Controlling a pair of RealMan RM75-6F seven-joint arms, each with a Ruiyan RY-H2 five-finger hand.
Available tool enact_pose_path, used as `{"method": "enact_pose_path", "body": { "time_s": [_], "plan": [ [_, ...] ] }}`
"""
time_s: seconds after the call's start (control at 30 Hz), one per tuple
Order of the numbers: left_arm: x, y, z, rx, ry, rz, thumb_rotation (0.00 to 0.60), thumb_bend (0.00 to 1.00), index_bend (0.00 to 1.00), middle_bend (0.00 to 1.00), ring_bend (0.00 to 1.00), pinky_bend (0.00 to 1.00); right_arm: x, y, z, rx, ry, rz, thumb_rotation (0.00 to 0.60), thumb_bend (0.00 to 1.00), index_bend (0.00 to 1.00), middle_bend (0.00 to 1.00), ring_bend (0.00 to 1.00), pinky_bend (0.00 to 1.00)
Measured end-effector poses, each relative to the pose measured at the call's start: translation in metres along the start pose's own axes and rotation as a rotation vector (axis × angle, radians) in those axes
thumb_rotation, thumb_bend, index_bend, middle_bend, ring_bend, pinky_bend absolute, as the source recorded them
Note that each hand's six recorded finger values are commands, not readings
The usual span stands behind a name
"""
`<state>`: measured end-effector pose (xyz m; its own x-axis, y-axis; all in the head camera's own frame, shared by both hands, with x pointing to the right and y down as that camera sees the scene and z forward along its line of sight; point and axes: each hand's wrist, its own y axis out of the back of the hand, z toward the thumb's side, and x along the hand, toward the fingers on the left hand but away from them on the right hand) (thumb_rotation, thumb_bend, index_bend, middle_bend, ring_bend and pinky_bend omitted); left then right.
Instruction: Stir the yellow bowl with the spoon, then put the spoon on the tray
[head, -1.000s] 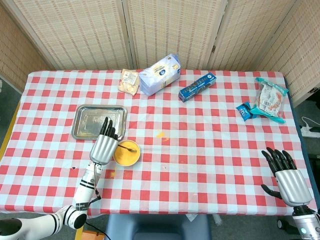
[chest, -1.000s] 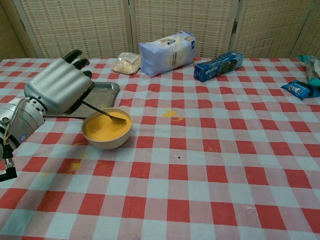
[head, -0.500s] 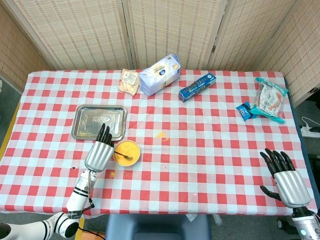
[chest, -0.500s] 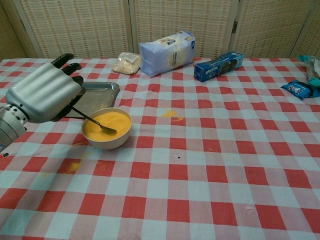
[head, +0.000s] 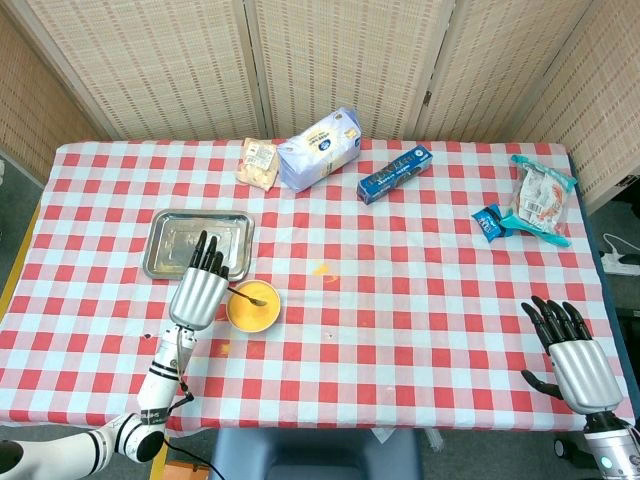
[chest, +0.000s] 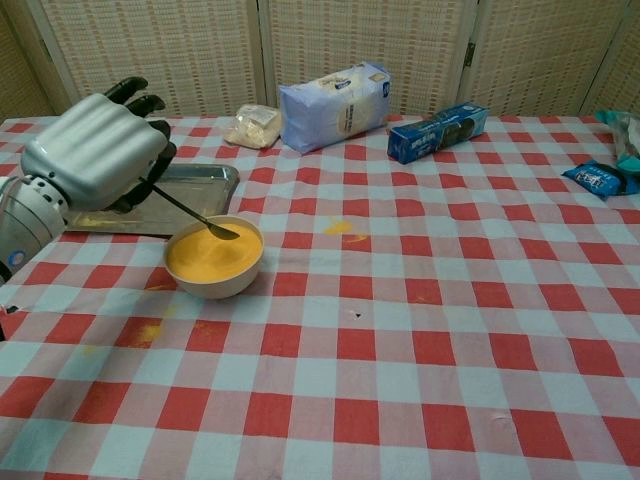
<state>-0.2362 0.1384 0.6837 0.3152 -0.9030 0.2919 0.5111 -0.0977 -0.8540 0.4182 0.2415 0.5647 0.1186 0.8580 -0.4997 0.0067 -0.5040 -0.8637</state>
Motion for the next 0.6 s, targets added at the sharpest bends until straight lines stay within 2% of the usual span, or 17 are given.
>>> {"method": "enact_pose_path", "body": {
  "time_s": [0.2, 0.6],
  "plan": [
    [0.008, -0.016, 0.007, 0.006, -0.016, -0.044, 0.6, 0.92, 0.82, 0.33, 0.1, 0.0, -0.002, -0.002, -0.002, 0.001, -0.008, 0.006, 0.6, 0.08, 0.0, 0.0, 0.0, 0.0],
    [-0.002, -0.02, 0.01, 0.019, -0.056, -0.044, 0.6, 0.9, 0.82, 0.33, 0.1, 0.0, -0.003, 0.001, 0.0, -0.014, 0.008, -0.013, 0.6, 0.08, 0.0, 0.0, 0.0, 0.0]
  ]
}}
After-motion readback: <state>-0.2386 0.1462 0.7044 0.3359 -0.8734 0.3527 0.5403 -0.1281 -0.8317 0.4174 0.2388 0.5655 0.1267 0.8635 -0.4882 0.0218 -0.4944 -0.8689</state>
